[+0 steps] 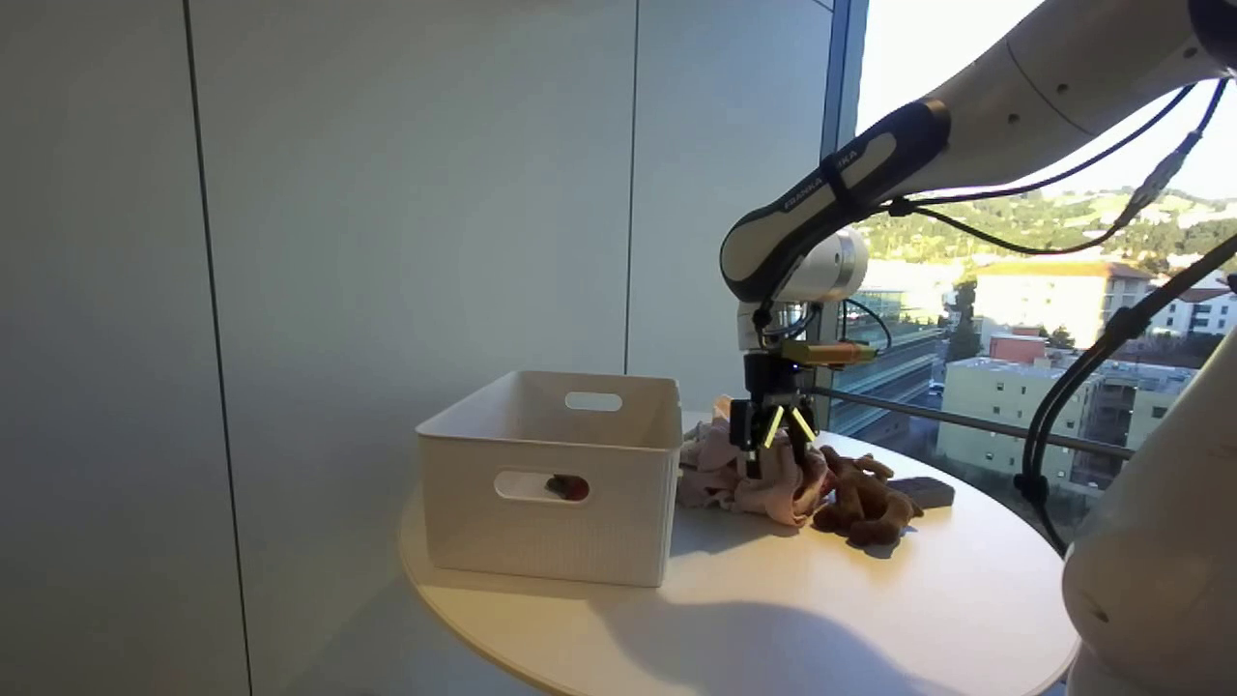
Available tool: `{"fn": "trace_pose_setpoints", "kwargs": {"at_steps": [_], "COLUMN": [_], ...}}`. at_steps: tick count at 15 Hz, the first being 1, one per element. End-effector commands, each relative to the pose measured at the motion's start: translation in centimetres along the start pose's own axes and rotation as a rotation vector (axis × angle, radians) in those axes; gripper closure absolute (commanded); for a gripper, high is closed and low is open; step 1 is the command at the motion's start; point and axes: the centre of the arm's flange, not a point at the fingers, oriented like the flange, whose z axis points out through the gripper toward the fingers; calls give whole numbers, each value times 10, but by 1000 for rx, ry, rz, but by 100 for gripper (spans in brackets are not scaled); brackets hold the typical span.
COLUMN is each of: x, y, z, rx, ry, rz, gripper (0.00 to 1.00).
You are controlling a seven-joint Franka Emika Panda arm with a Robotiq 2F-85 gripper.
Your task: Put the plush toy and the clothing into the basket
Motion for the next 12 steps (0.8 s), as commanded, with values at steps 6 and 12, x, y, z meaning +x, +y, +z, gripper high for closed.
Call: {"fn": "trace_pose_setpoints", "kwargs": {"at_steps": [6, 12], "x": [122, 146], "y": [65, 92], "z": [14, 58], "rx": [-2, 23], "ry": [-7, -146], "rz": [232, 288], "gripper": [0, 40]}}
